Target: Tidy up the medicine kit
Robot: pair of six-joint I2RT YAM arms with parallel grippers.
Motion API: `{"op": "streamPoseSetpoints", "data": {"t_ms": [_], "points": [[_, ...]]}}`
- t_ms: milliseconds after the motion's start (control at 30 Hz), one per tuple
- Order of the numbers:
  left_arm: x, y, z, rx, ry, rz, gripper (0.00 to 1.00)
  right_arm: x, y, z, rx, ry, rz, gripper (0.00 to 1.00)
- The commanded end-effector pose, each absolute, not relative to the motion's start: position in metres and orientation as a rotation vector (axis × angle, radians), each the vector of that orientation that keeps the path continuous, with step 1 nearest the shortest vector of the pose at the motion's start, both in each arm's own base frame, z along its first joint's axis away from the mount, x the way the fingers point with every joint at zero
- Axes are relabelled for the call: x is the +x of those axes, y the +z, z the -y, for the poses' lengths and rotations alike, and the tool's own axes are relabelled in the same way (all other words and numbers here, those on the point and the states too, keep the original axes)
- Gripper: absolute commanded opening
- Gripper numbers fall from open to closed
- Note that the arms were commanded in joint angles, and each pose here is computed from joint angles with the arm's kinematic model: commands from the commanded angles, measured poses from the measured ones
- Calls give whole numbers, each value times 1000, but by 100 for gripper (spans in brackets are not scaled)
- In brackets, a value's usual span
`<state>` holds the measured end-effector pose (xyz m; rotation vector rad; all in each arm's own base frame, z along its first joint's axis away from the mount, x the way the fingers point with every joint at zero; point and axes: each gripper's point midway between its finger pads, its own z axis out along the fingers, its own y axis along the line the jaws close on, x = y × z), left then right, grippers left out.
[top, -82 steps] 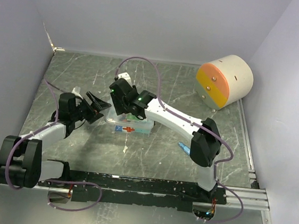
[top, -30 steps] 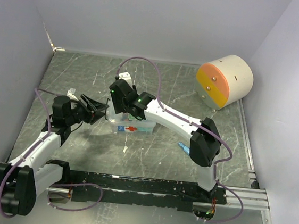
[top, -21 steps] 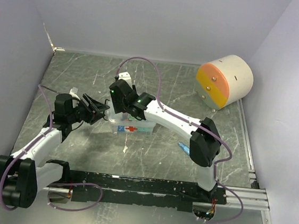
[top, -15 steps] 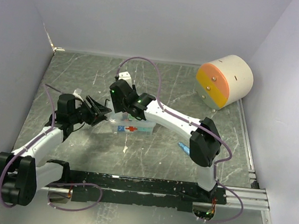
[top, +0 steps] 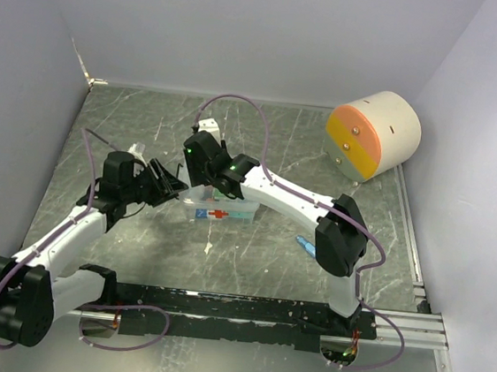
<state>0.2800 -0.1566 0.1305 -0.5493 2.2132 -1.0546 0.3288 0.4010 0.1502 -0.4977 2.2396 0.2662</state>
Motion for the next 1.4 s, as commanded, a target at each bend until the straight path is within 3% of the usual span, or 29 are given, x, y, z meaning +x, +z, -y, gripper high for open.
{"op": "streamPoseSetpoints", "data": {"t_ms": [0,300,533,867,967,1100,1367], "points": [[274,127,162,-497,-999,-2267,59,313,112,-385,-547,197,-2358,58],[272,113,152,-474,-835,-2303,47,312,113,-385,-540,205,-2358,57],[272,106,148,-497,-790,-2313,49,313,117,-385,-530,221,-2351,57],[290,145,128,-419,-606,-2285,70,340,185,-382,-411,384,-2241,57],[294,168,120,-387,-543,-2262,86,341,214,-370,-358,441,-2197,57],[293,201,114,-323,-525,-2185,99,325,228,-336,-266,447,-2172,58],[277,237,104,-167,-469,-2112,100,288,237,-223,-14,303,-2034,60]]}}
